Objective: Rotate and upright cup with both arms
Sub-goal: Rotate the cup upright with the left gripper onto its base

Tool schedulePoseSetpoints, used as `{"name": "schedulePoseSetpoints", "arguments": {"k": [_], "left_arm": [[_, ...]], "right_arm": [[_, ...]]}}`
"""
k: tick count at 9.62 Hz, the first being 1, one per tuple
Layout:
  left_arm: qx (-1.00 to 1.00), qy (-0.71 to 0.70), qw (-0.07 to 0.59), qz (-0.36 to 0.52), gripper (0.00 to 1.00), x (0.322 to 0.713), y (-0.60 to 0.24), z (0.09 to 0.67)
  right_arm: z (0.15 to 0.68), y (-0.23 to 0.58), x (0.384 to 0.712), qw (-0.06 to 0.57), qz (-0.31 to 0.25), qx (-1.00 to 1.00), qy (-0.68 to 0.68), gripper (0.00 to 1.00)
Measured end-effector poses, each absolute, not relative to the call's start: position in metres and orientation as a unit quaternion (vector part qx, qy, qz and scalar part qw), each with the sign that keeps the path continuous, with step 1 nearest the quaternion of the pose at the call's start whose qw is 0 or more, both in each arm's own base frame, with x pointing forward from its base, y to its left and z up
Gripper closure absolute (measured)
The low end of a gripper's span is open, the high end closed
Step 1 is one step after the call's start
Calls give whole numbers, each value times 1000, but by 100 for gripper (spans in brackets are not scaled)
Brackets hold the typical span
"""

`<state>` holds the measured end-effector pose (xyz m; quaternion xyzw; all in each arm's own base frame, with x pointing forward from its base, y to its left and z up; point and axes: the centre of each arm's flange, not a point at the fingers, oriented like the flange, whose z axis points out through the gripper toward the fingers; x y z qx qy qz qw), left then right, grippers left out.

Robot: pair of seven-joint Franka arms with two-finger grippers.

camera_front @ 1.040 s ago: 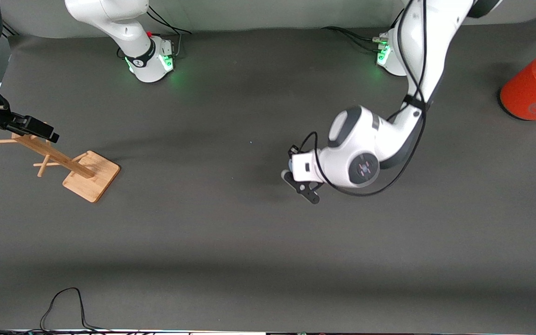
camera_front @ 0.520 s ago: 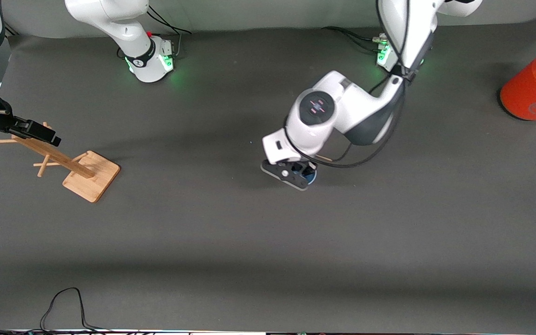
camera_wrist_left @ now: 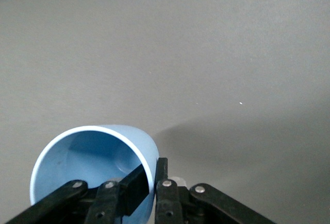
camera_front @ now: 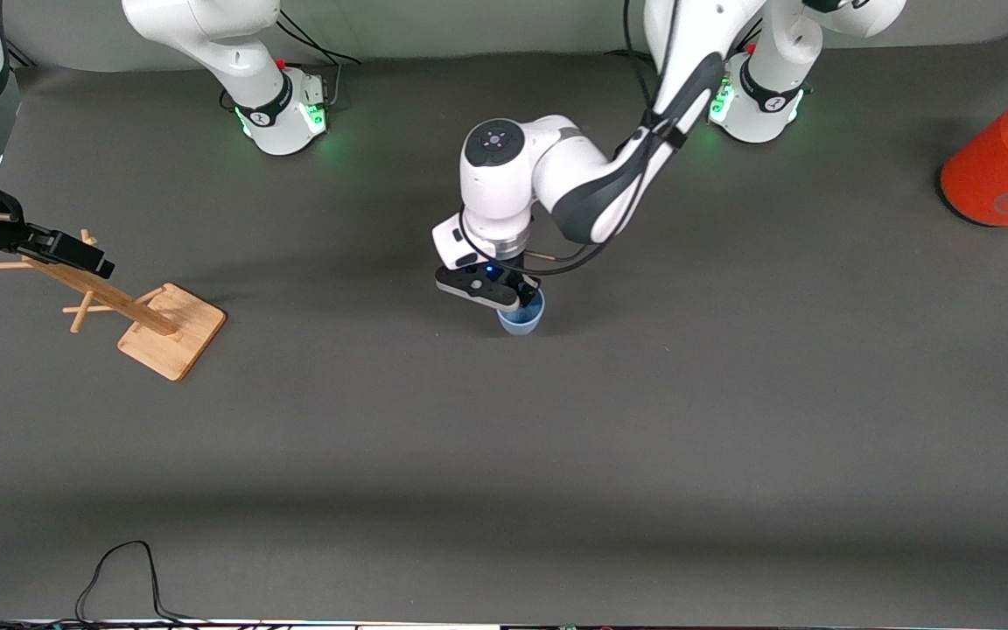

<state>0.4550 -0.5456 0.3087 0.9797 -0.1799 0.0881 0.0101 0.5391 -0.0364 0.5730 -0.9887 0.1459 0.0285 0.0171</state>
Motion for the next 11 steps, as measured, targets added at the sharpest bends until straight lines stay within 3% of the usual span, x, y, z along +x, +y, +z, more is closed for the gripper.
{"name": "schedulePoseSetpoints", "arguments": {"k": [5, 6, 8, 10, 11], "left_arm": [[980, -178, 14, 86, 89, 433, -554, 249], [980, -178, 12, 87, 77, 431, -554, 248], [980, -174, 12, 91, 42, 435, -554, 255], [985, -152, -10, 81, 11, 449, -549, 295], [988, -138, -12, 67, 0, 458, -545, 327]], "right_arm": [[581, -36, 541, 18, 20, -989, 145, 0], [581, -36, 541, 18, 20, -989, 145, 0], [581, -36, 541, 18, 20, -989, 145, 0], [582, -36, 541, 18, 20, -989, 146, 0], [581, -36, 541, 18, 20, -989, 146, 0]]}}
